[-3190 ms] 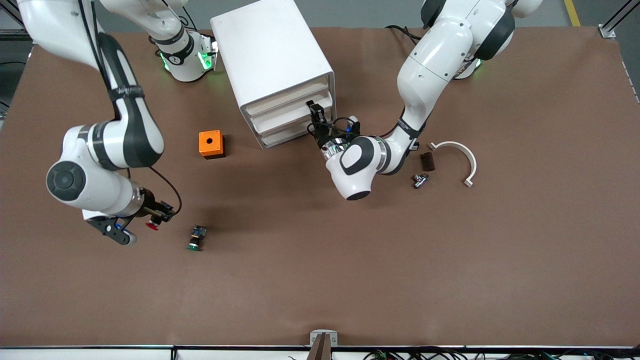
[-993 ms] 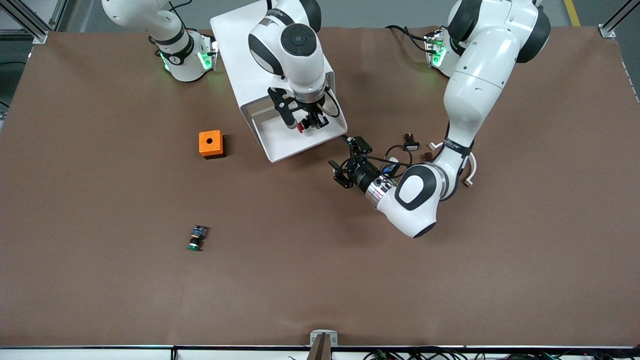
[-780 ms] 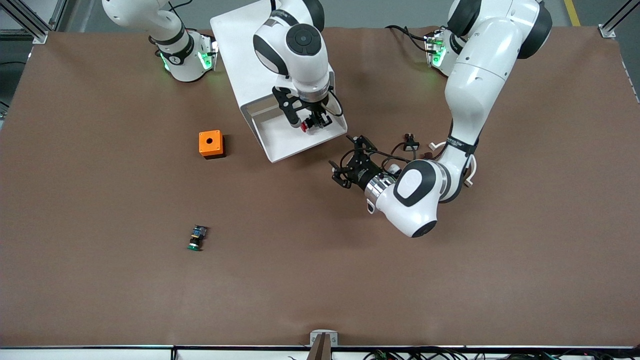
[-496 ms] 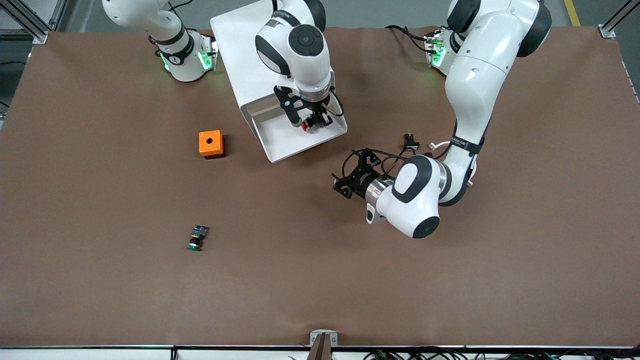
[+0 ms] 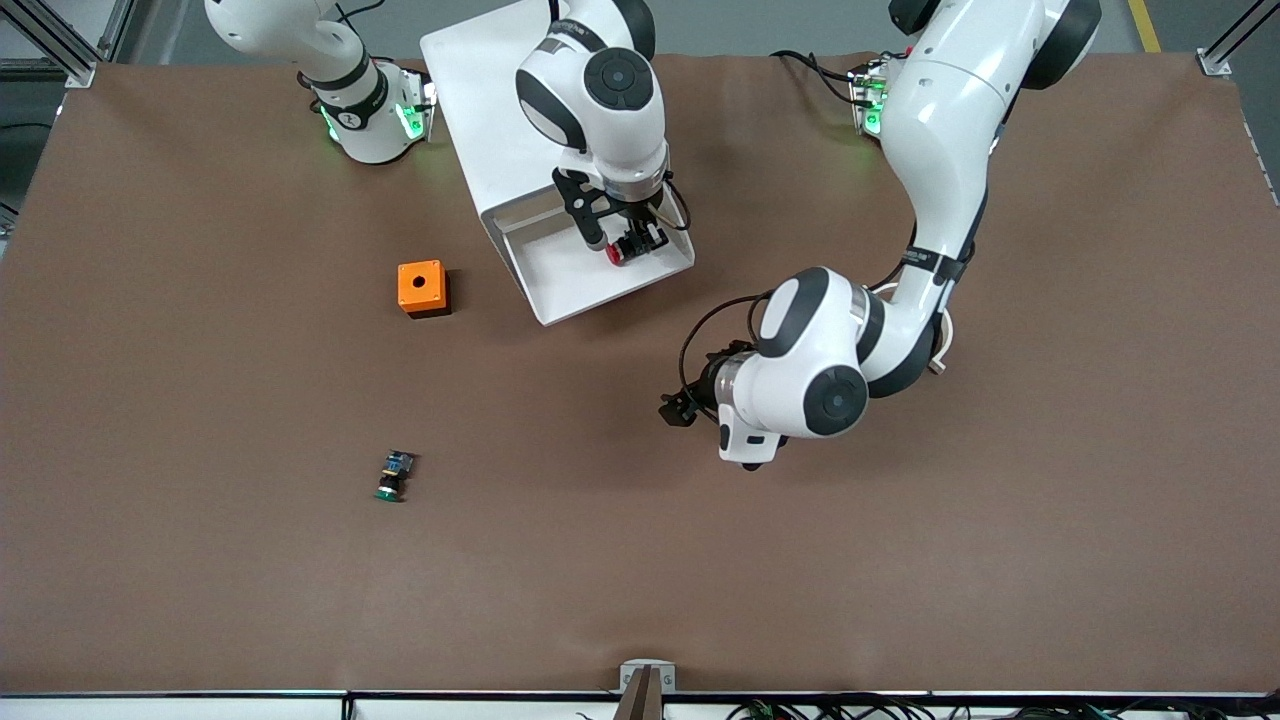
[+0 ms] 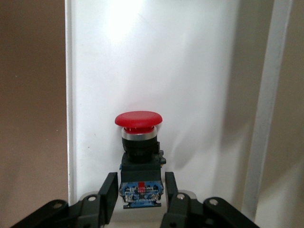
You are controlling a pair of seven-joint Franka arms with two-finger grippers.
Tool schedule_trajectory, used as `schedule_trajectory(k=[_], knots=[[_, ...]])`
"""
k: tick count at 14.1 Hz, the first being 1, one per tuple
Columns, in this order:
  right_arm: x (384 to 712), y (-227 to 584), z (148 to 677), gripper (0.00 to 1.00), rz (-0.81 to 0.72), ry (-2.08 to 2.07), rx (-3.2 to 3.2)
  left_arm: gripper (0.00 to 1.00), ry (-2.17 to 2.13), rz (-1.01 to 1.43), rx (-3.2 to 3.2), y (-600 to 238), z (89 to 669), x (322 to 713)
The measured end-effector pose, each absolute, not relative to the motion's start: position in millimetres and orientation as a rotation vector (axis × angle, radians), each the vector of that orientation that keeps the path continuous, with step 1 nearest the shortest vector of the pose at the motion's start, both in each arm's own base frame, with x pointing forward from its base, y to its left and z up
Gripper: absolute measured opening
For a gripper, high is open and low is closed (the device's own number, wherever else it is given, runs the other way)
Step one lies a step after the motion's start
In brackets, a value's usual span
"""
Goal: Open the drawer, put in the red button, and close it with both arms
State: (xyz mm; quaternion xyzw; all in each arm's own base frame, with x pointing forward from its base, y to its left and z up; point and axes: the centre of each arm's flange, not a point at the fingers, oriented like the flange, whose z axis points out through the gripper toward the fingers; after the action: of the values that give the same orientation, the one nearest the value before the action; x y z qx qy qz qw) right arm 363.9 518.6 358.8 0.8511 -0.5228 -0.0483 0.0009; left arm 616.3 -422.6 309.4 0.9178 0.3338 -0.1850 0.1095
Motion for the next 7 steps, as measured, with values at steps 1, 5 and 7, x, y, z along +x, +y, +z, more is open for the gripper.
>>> schedule_trajectory(k=[1, 5, 7], knots=[[364, 520, 358, 0.59, -0.149, -1.64, 2.676, 1.0, 0.952, -0.478, 2.723, -429, 316, 614], [379, 515, 368, 0.99, -0.104, -1.595, 2.71, 1.0, 0.873, -0.344, 2.797, -444, 333, 606], [399, 500, 382, 1.0, -0.101, -1.453, 2.752, 1.0, 0.838, -0.297, 2.837, -450, 336, 601]])
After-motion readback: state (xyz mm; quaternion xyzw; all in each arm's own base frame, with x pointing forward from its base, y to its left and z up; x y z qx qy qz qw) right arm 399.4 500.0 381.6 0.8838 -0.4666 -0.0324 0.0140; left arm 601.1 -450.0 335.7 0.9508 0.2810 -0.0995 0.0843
